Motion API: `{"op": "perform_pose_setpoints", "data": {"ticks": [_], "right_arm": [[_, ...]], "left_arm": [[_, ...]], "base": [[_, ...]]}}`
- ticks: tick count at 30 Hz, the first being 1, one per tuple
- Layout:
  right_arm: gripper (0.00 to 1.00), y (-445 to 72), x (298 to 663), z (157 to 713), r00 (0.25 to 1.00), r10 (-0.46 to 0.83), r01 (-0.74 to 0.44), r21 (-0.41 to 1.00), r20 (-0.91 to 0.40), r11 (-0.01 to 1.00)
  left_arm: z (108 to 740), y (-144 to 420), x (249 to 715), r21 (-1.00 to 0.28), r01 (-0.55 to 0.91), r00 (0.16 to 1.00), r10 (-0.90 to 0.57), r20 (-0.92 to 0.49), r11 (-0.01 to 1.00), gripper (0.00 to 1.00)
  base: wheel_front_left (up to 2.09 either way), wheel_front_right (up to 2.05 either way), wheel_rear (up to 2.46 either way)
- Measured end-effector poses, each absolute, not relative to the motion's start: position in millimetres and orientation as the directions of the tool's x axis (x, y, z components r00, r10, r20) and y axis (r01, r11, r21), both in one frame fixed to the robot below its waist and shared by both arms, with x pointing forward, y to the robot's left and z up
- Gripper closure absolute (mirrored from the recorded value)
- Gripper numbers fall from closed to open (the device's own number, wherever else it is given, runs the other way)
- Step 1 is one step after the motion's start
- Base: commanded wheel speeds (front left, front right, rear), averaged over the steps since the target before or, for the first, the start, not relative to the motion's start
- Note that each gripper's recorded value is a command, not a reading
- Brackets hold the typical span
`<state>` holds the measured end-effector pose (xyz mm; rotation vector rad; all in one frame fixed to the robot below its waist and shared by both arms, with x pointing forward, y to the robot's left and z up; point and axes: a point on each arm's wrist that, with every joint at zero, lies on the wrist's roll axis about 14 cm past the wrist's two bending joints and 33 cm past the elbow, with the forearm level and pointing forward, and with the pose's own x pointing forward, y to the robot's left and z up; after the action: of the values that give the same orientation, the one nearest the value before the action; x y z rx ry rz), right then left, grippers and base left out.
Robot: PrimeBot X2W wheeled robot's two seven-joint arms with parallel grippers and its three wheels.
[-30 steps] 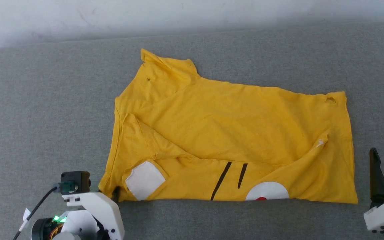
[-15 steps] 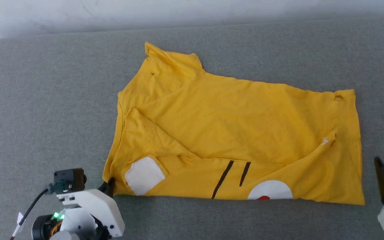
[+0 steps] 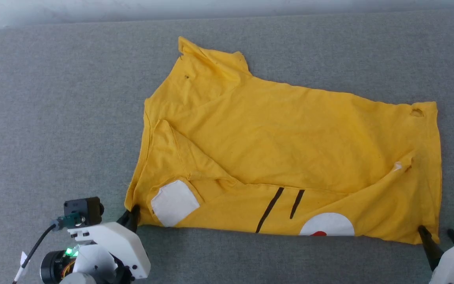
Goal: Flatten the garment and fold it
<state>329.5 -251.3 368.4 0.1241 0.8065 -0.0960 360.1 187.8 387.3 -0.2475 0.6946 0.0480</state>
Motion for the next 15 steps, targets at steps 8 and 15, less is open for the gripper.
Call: {"op": "perform_pose_setpoints", "data": {"ticks": [8,15], "right_arm": [[1.00,-244.1,338.7,365.5,0.705,-0.018,0.131,0.105,-0.709,0.986],[1.00,-251.6,352.5,398.2,0.781,-0.034,0.115,0.089,-0.623,0.989]], "left_arm": [[391.5,189.7,360.2,-0.214,-0.135,0.779,-0.030,-0.626,0.968,1.00],[420.1,196.4,364.9,-0.313,-0.192,0.837,-0.011,-0.546,0.930,1.00]], "base": [[0.00,0.00,0.00],[0.00,0.00,0.00]]}}
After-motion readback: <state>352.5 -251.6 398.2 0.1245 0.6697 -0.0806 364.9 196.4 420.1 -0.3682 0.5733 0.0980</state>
